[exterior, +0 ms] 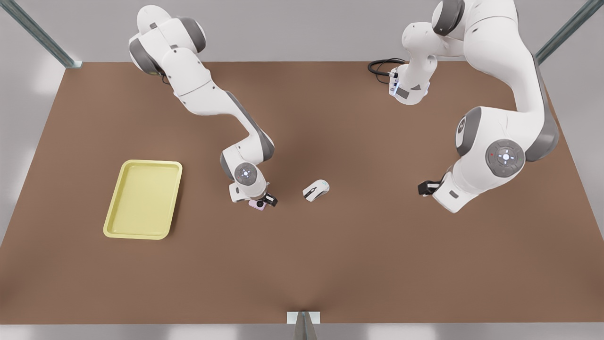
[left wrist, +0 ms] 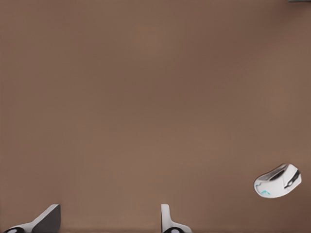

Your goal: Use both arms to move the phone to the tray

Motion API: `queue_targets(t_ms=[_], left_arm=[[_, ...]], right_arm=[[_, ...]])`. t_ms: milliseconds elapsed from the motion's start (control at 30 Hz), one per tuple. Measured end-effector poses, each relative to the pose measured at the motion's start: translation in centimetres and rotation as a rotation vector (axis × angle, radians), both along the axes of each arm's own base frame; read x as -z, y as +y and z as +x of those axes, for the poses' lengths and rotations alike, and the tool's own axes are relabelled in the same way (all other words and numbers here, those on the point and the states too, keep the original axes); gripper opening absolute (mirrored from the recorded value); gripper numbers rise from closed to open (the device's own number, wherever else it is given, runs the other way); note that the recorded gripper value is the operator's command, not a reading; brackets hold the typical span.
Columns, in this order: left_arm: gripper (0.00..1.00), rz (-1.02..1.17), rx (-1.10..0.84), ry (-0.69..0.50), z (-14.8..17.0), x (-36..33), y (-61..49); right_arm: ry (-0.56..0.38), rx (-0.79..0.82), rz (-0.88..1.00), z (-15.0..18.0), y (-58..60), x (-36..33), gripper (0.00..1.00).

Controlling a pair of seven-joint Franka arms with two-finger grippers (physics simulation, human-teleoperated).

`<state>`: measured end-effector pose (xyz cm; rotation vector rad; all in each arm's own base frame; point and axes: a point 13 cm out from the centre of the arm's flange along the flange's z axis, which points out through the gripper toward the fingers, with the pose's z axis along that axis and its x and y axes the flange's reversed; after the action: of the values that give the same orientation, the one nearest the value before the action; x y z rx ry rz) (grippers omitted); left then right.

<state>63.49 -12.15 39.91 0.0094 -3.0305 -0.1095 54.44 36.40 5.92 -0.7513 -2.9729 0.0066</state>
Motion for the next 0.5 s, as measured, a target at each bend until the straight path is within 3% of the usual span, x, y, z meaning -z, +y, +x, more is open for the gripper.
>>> queue_targets(t_ms=[500], left_arm=[[1.00,0.002,-0.008,0.003,0.5,1.1,-0.1]], right_arm=[[-0.003,-0.064,0.004,-0.1,-0.8,2.7,0.97]])
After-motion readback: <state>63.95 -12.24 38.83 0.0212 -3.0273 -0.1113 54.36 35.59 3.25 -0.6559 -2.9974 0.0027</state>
